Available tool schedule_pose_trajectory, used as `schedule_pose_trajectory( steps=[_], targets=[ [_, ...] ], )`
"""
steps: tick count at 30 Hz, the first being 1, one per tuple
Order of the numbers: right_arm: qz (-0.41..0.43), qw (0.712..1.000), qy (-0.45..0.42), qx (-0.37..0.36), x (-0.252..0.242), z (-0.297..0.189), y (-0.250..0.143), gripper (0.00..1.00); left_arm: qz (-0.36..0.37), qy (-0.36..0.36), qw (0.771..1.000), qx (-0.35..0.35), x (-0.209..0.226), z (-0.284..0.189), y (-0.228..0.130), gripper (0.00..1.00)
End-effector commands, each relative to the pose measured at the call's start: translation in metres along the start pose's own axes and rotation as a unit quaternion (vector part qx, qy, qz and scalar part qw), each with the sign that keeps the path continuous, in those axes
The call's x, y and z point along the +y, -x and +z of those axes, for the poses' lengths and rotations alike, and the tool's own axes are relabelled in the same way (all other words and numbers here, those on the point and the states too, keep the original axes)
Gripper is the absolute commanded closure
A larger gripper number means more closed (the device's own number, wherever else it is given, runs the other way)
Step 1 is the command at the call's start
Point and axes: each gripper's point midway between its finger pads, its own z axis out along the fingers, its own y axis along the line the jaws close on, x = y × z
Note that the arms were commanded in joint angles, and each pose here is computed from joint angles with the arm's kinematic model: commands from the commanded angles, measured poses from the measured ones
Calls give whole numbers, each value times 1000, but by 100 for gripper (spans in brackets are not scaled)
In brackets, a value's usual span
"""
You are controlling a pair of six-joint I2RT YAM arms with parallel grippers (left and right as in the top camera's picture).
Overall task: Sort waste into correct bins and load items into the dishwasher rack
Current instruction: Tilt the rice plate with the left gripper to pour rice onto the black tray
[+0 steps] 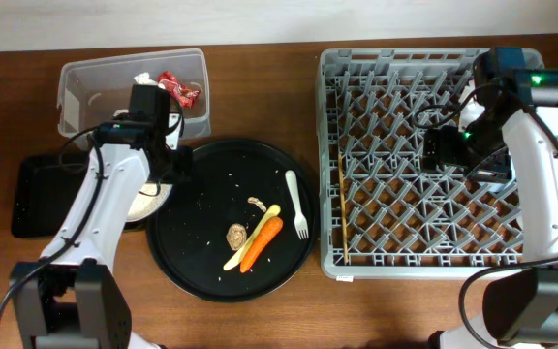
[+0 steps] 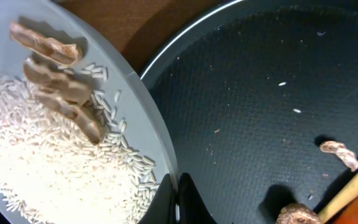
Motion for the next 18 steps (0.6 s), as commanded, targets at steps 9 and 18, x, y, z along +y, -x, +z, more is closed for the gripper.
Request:
schedule_pose_trajectory(
  steps=[9,18],
  targets=[
    [-3,1000,2,-10,0,-10,-2,12,-54,-158,984,-63,28,-25,21,100],
    [-3,1000,0,-10,-1,-10,-2,13,-151,-313,926,-149,74,-63,33,100]
  ],
)
